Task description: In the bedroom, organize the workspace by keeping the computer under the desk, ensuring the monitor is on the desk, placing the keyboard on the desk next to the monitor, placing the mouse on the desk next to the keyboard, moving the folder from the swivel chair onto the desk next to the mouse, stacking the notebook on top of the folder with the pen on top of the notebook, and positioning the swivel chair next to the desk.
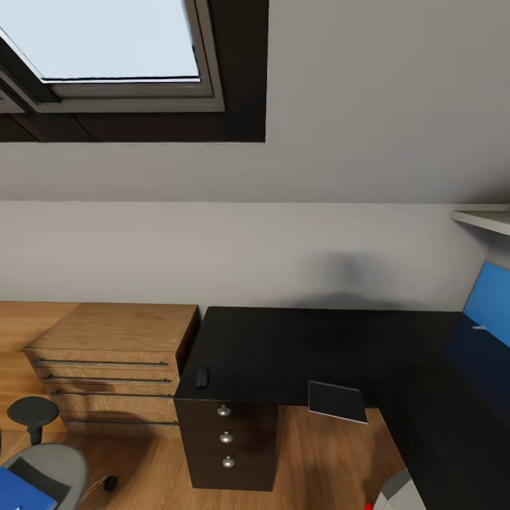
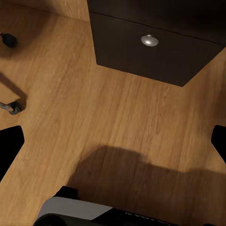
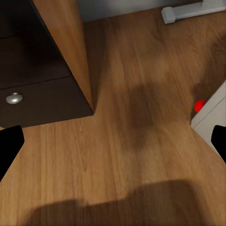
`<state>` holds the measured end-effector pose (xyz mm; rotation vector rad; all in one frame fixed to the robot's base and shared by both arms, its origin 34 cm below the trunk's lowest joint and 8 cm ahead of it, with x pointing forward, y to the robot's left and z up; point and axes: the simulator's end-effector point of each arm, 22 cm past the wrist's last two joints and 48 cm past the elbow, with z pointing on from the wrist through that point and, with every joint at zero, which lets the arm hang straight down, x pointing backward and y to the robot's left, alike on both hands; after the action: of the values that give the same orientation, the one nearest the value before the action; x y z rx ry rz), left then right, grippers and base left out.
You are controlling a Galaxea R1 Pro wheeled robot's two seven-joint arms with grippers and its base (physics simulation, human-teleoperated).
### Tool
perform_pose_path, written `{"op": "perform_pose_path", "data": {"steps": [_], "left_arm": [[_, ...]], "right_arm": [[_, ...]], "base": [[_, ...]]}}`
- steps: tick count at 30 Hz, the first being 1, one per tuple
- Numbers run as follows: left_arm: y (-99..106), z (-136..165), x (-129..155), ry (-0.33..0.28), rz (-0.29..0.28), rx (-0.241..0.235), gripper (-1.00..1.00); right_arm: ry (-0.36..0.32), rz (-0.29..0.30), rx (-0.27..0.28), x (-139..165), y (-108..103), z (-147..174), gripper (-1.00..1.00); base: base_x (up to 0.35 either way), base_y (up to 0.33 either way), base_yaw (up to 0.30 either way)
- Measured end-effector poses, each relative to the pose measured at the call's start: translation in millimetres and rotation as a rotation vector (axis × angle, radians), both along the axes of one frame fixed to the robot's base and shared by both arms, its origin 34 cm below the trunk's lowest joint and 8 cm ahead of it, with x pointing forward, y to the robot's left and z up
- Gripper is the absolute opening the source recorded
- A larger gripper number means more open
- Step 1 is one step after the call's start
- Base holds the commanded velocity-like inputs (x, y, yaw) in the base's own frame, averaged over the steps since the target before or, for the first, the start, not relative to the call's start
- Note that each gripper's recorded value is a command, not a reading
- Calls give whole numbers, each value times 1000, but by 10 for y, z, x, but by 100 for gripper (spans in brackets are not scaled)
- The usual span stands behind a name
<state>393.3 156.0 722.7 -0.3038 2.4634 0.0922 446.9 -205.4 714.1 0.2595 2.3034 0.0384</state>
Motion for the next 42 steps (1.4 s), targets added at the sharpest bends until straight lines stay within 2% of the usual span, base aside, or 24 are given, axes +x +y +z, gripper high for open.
{"op": "perform_pose_path", "data": {"steps": [7,29,39,40,42], "left_arm": [[-2,4,0,-2,2,1,100],[-5,-5,-12,3,2,-1,100],[21,-11,-13,3,8,4,100],[241,21,79,-15,41,15,100],[251,108,200,-38,68,-13,100]], "right_arm": [[0,0,1,-1,13,0,100],[0,1,1,-4,16,0,100],[1,10,-2,-4,21,-5,100],[-24,27,-4,98,63,64,100],[-61,25,7,259,113,179,100]], "base": [[0,0,149],[29,0,269],[35,0,13],[0,0,0],[0,0,0]]}}
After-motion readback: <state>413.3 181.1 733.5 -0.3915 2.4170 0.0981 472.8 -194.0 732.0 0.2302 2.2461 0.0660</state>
